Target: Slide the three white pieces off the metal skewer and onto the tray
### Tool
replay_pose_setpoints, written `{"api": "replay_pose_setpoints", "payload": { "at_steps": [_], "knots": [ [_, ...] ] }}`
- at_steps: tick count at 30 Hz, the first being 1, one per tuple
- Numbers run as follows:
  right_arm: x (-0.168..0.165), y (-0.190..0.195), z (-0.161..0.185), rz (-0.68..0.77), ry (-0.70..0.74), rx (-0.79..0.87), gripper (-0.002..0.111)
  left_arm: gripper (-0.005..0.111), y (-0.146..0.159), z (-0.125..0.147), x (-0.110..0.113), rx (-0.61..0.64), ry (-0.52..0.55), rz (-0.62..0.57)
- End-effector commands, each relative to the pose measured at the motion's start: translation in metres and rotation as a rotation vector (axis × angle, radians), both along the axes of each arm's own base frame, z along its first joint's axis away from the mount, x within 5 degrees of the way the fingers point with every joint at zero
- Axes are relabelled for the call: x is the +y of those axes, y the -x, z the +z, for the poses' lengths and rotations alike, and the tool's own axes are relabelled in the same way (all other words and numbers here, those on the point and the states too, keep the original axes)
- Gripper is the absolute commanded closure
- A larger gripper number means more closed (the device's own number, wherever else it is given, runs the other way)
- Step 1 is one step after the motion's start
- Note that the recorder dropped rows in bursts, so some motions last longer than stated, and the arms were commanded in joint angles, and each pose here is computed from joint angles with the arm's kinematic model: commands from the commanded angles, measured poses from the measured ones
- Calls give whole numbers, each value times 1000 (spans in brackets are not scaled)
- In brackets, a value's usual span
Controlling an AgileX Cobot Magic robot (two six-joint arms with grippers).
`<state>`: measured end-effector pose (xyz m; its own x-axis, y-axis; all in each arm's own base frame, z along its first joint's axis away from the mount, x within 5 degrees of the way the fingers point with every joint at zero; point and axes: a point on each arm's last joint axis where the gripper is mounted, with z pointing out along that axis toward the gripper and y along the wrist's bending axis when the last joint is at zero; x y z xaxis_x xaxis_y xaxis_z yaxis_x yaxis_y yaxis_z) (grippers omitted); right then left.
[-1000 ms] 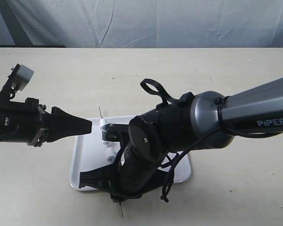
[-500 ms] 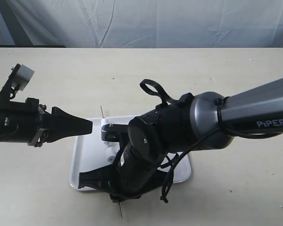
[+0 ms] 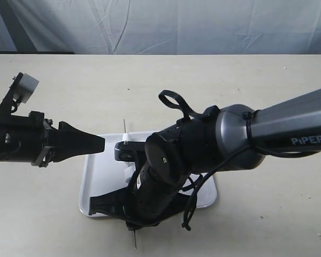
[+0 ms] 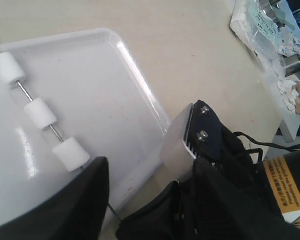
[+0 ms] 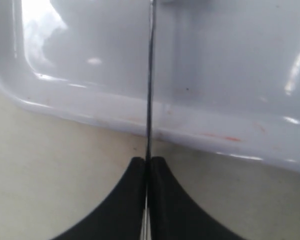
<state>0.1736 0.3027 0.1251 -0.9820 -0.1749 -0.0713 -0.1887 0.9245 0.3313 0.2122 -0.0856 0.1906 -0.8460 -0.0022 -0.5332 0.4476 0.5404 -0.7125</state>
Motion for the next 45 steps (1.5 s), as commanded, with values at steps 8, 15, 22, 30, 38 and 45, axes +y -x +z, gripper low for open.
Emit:
{"api": "replay_pose_setpoints", "payload": {
  "at_steps": [8,15,22,30,38,45],
  "knots": [
    [1,-2,22,62,-56,-92,109,57,-1,3,-2,-10,19,-4],
    [-7,2,56,110,-86,-151,109,48,-2,17,-2,-28,49,8],
    [-29,14,82,149,-89,-186,109,40,-8,15,1,-29,10,59],
    [-69,54,79,137,-157,-202,109,40,-15,22,1,-69,79,137],
    [-73,84,73,160,-274,-256,109,41,-14,22,-8,-54,125,103],
    [-69,88,74,159,-304,-265,109,41,-14,18,-19,-41,139,75]
  ]
}}
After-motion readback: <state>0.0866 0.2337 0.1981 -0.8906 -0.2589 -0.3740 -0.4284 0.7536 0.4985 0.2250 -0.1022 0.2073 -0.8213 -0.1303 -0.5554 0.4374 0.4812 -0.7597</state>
